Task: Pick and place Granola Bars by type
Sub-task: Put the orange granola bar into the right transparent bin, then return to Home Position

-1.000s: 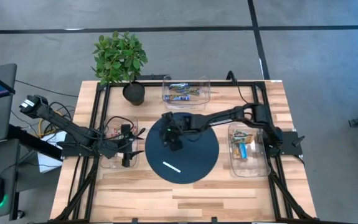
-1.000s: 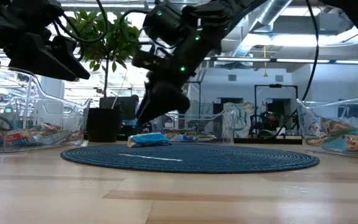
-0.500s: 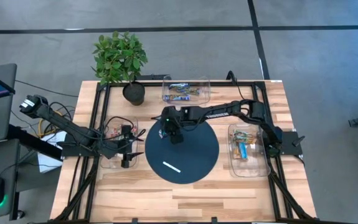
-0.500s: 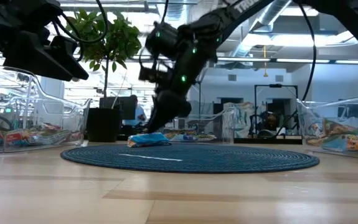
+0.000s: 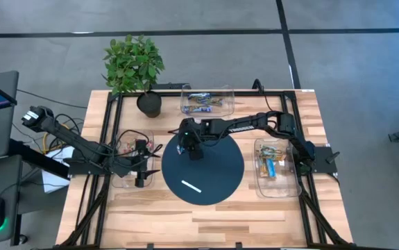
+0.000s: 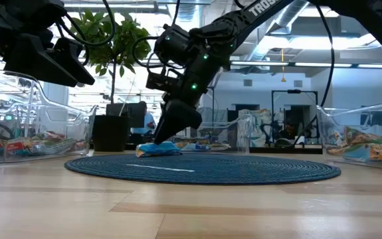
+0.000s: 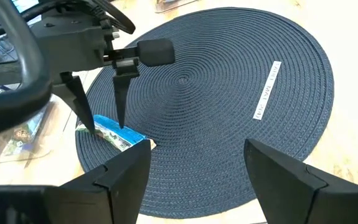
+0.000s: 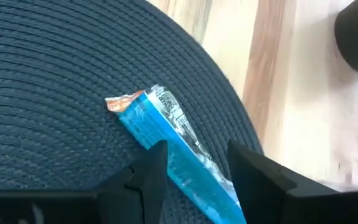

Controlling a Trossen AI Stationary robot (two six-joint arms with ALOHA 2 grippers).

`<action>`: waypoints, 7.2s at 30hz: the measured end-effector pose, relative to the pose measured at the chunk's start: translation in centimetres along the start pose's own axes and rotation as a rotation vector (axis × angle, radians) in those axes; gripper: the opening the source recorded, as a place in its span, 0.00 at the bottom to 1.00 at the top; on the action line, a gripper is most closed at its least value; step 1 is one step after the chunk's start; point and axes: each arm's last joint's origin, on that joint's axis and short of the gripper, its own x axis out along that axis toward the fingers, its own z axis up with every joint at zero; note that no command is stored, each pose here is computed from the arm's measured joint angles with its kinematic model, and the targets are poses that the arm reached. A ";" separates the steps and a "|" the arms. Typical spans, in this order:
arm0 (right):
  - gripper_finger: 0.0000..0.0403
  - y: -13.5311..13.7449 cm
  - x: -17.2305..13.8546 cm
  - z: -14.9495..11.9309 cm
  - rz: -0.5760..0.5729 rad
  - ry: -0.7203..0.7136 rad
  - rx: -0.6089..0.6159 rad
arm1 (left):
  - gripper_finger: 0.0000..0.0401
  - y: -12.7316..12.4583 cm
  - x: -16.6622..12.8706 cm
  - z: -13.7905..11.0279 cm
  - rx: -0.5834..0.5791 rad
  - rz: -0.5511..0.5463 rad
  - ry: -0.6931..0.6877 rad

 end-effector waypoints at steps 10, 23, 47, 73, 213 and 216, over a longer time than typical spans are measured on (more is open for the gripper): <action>0.39 -0.4 1.7 -1.7 0.043 0.058 0.060 | 0.63 0.0 0.0 0.0 0.001 0.000 0.000; 0.14 0.5 1.4 -1.0 -0.022 0.087 0.049 | 0.63 0.0 0.0 0.0 0.007 -0.003 0.001; 0.00 3.5 -6.0 5.7 -0.070 0.321 0.366 | 0.63 -0.1 0.0 0.0 0.052 -0.039 0.001; 0.00 16.4 -14.7 7.5 -0.367 0.522 0.714 | 0.63 0.0 -0.1 1.5 0.437 0.010 -0.142; 0.44 9.6 -31.1 -21.0 -0.392 -1.017 0.225 | 0.63 16.2 -3.9 2.3 -0.033 -0.087 -0.658; 0.44 9.9 -29.8 -22.0 -0.398 -1.032 0.257 | 0.63 16.0 -4.2 2.1 -0.031 -0.077 -0.632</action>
